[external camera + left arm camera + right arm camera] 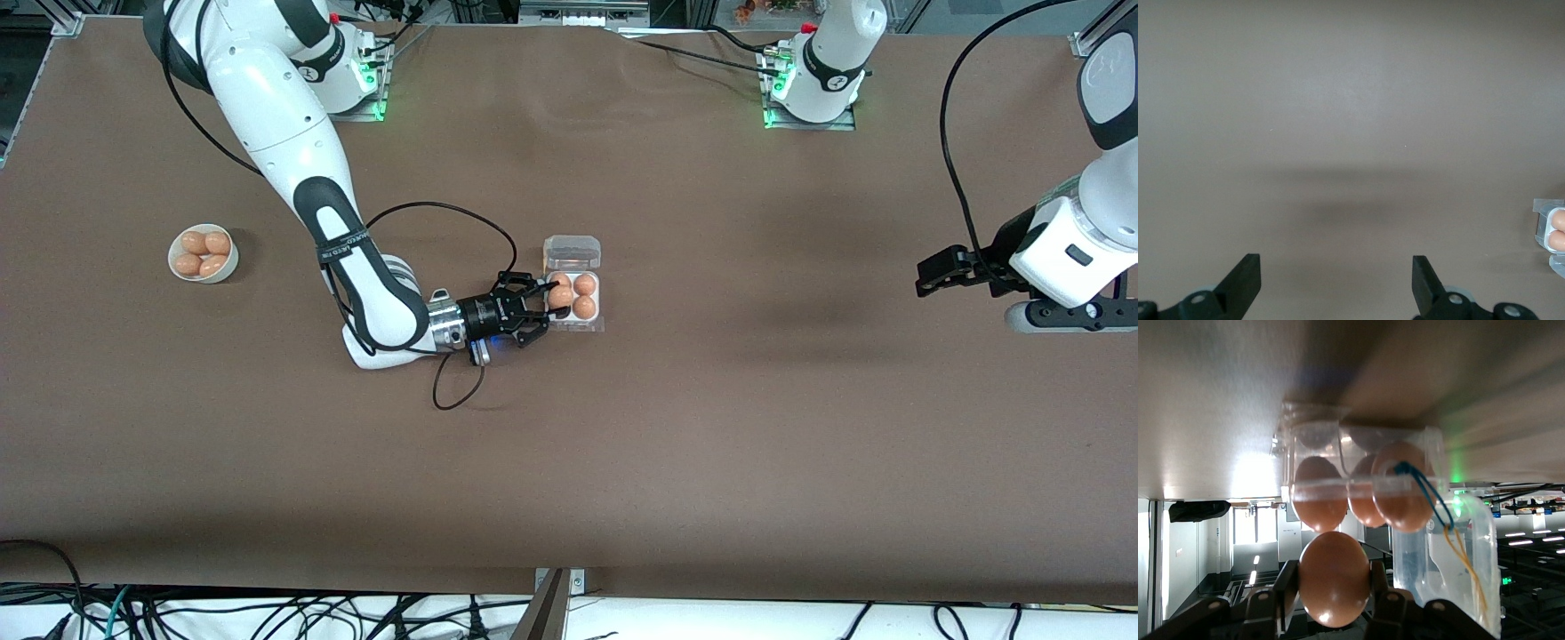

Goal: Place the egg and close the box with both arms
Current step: 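Lower the egg into the empty box slot and open the right gripper, then withdraw the right gripper while the left gripper reaches the box lid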

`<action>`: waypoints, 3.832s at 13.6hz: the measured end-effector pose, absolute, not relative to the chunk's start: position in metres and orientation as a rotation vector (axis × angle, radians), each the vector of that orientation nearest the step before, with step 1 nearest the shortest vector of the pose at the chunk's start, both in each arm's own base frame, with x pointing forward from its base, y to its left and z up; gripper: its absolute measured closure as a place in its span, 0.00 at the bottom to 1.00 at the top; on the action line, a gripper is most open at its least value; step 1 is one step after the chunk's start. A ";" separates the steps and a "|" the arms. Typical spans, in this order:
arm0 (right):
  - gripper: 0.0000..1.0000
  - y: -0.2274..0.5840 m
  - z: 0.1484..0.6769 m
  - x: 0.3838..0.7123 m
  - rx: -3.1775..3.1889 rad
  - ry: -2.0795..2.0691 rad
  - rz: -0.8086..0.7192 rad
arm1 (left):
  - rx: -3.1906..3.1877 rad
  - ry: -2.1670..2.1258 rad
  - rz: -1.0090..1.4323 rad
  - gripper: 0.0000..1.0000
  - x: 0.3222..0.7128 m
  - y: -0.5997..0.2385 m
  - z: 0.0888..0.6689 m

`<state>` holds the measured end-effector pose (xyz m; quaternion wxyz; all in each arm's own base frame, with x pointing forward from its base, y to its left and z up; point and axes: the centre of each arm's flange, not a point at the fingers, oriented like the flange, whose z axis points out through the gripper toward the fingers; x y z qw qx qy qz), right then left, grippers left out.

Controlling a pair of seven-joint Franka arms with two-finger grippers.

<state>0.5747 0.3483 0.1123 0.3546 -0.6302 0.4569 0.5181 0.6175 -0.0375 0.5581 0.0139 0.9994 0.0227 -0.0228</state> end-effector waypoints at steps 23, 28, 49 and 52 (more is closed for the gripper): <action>0.00 0.334 0.142 0.600 -1.851 1.096 1.180 | 3.112 0.064 -0.073 0.00 0.618 -0.040 0.557; 0.00 0.264 0.219 0.637 -2.256 0.831 0.873 | 3.111 0.032 -0.124 0.05 0.614 -0.052 0.552; 0.00 0.061 0.577 0.552 -3.306 -0.045 -0.084 | 2.902 0.175 -0.951 0.88 0.520 -0.361 0.398; 0.00 0.035 0.598 0.538 -3.282 0.052 -0.071 | 2.936 0.188 -1.020 0.89 0.499 -0.405 0.364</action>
